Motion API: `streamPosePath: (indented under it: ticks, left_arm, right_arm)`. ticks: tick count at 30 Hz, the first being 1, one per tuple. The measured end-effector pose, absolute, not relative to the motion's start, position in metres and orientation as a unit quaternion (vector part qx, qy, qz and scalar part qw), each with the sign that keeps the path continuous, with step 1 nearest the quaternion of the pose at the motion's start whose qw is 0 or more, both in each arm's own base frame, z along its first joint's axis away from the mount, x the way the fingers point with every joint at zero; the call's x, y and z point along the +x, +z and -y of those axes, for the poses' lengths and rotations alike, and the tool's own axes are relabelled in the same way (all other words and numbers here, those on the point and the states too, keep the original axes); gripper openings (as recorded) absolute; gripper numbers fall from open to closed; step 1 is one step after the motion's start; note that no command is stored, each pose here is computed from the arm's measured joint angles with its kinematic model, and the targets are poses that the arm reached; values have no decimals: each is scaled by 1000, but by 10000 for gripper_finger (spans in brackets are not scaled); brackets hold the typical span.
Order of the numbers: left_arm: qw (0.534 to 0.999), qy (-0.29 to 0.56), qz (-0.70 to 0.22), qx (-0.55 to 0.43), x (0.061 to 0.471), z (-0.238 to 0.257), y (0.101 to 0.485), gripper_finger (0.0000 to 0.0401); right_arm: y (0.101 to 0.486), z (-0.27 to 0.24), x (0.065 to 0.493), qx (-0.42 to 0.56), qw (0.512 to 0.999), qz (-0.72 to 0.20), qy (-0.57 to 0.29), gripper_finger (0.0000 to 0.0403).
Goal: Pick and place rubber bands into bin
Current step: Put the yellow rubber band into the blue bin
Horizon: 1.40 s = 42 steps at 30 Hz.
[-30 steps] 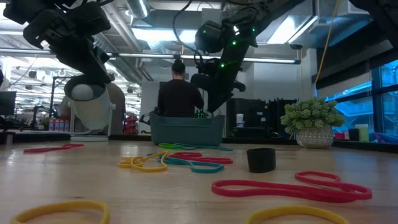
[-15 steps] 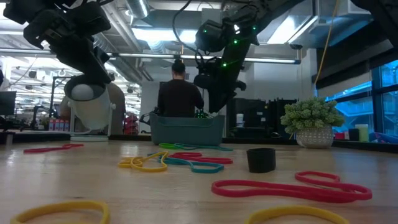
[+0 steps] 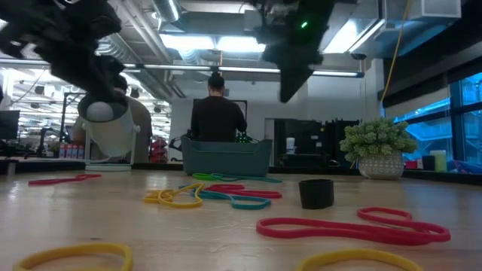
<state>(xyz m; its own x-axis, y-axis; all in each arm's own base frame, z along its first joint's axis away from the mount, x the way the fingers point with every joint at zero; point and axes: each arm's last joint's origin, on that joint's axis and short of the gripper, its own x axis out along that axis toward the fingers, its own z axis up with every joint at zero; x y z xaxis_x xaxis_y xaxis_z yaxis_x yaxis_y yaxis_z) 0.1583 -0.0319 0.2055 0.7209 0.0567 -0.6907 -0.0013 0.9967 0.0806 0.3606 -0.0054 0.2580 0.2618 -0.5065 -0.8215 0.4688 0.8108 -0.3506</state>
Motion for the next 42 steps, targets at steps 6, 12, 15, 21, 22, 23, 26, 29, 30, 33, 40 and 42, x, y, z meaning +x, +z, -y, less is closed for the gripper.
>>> streamPosePath:
  ticks: [6,12,15,21,22,23,26,29,30,33,40,42]
  left_arm:
    - [906,21,-422,-27,149,58,202,2]
    - [867,40,-494,-41,150,90,213,1]
    - [849,46,-524,-53,157,106,217,2]
    - [809,43,-576,-106,169,135,214,3]
    - [804,47,-582,-113,171,138,212,5]
    - [797,50,-590,-118,172,141,209,8]
    - [779,66,-610,-133,174,146,200,22]
    - [761,78,-627,-145,176,149,192,45]
    - [757,82,-631,-148,177,150,190,54]
    - [748,85,-642,-148,178,152,185,81]
    - [733,117,-647,-174,183,157,173,132]
    - [726,119,-649,-193,185,161,169,141]
  right_arm:
    - [219,-55,335,-60,786,-524,-324,7]
    - [170,-87,303,-19,776,-547,-312,6]
    - [156,-98,296,-12,794,-556,-246,3]
    - [158,-109,291,-6,863,-495,-104,4]
    - [160,-110,290,-7,873,-479,-89,4]
    - [162,-110,289,-4,883,-464,-75,4]
    - [164,-109,281,1,899,-436,-42,4]
    - [163,-105,272,10,908,-417,-36,4]
    - [162,-104,269,13,910,-413,-36,4]
    - [160,-101,262,29,910,-412,-43,4]
    - [160,-100,260,39,913,-404,-45,4]
    - [161,-100,260,40,914,-402,-45,4]
